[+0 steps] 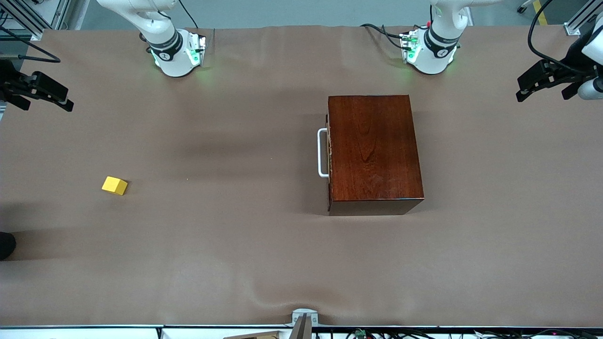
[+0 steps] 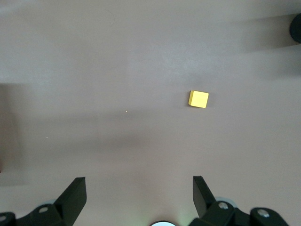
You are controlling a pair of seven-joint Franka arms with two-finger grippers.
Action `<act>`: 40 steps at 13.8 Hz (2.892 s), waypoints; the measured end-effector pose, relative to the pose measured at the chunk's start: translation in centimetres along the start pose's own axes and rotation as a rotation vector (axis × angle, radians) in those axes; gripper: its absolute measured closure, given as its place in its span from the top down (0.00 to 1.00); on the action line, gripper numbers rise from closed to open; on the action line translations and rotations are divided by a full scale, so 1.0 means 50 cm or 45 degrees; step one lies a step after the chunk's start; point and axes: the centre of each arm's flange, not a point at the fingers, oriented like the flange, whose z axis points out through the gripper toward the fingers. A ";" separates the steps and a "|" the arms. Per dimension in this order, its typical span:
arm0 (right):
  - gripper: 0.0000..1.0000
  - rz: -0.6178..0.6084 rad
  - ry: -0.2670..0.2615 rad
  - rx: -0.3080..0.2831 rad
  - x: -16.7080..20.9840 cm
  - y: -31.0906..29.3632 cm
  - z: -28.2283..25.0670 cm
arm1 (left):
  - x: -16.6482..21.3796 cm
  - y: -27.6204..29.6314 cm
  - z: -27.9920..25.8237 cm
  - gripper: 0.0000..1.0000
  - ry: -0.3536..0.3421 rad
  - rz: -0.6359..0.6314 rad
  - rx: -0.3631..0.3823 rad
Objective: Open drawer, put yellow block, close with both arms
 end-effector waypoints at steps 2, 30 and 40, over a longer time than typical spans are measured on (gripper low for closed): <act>1.00 0.000 0.000 0.000 0.000 0.000 0.000 | -0.001 0.031 0.005 1.00 -0.008 0.037 0.002; 1.00 0.001 -0.001 0.002 0.001 0.000 0.001 | -0.114 1.037 0.588 1.00 0.005 -0.012 0.238; 1.00 0.000 -0.001 0.003 0.001 0.000 0.001 | -0.118 1.053 0.705 1.00 0.016 0.132 0.342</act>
